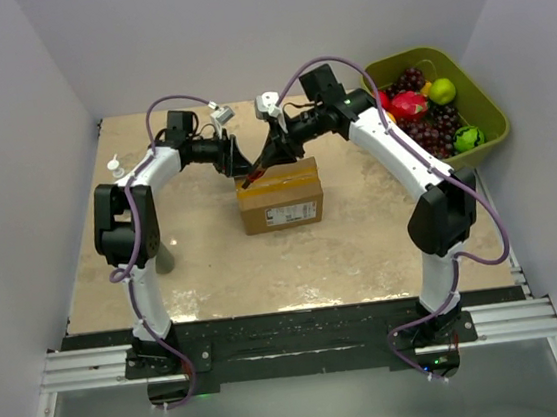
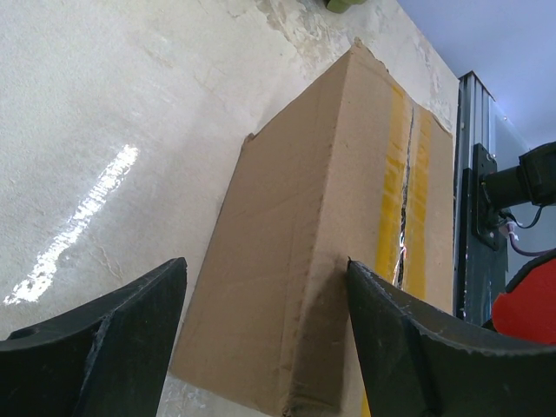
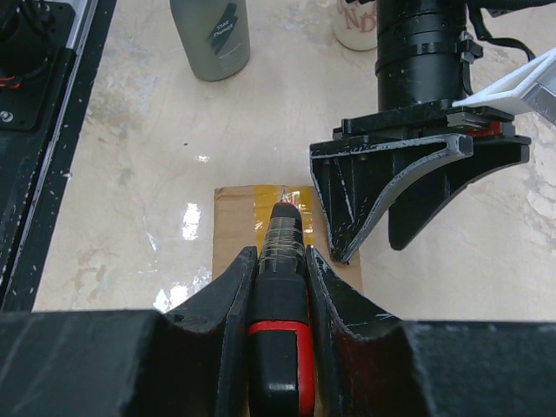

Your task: Unpack the express box

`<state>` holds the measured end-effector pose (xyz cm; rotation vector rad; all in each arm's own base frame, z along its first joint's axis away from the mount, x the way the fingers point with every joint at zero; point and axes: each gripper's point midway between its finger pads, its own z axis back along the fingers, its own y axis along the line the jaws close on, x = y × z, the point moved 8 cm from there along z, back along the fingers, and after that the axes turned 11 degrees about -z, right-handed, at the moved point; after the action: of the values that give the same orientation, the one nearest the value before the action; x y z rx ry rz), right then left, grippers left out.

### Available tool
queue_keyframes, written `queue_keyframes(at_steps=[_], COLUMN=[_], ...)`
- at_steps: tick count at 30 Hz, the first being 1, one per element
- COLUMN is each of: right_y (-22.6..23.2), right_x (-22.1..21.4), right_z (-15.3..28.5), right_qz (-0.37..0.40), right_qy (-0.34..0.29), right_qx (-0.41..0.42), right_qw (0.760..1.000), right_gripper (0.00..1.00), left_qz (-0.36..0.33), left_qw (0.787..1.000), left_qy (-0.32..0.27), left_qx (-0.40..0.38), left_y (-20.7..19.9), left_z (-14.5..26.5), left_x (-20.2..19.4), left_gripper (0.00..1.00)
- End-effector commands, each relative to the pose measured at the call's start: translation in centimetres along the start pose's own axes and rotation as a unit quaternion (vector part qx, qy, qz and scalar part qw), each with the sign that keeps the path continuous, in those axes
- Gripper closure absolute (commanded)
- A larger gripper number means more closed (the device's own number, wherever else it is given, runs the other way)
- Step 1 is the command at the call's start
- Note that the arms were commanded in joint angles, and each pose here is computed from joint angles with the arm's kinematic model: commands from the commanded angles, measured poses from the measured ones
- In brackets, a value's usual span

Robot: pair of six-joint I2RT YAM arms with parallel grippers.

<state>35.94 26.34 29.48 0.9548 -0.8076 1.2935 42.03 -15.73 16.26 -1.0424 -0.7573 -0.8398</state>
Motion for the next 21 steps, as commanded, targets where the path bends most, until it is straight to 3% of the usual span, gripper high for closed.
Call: queue_keyframes(at_steps=[1,10,21], right_y=[1.0,0.6,-0.1], right_x=[2.3,2.6,2.2], right_z=[0.8,0.7,1.4], right_qz=[0.054,0.065,0.097], right_qy=[-0.014,-0.015,0.039], right_qx=[0.0,-0.013,-0.032], right_qw=[0.998,0.998,0.994], right_gripper=[1.0,1.0,1.0], left_qz=[-0.002,-0.001,-0.003], left_qw=[1.0,1.0,1.0], left_qy=[0.009,0.009,0.007], left_qx=[0.008,0.006,0.002], left_y=[0.4,0.4,0.5], left_z=[-0.6,-0.7,-0.8], left_x=[-0.2,-0.2,-0.1], left_gripper=[0.22,0.22,0.22])
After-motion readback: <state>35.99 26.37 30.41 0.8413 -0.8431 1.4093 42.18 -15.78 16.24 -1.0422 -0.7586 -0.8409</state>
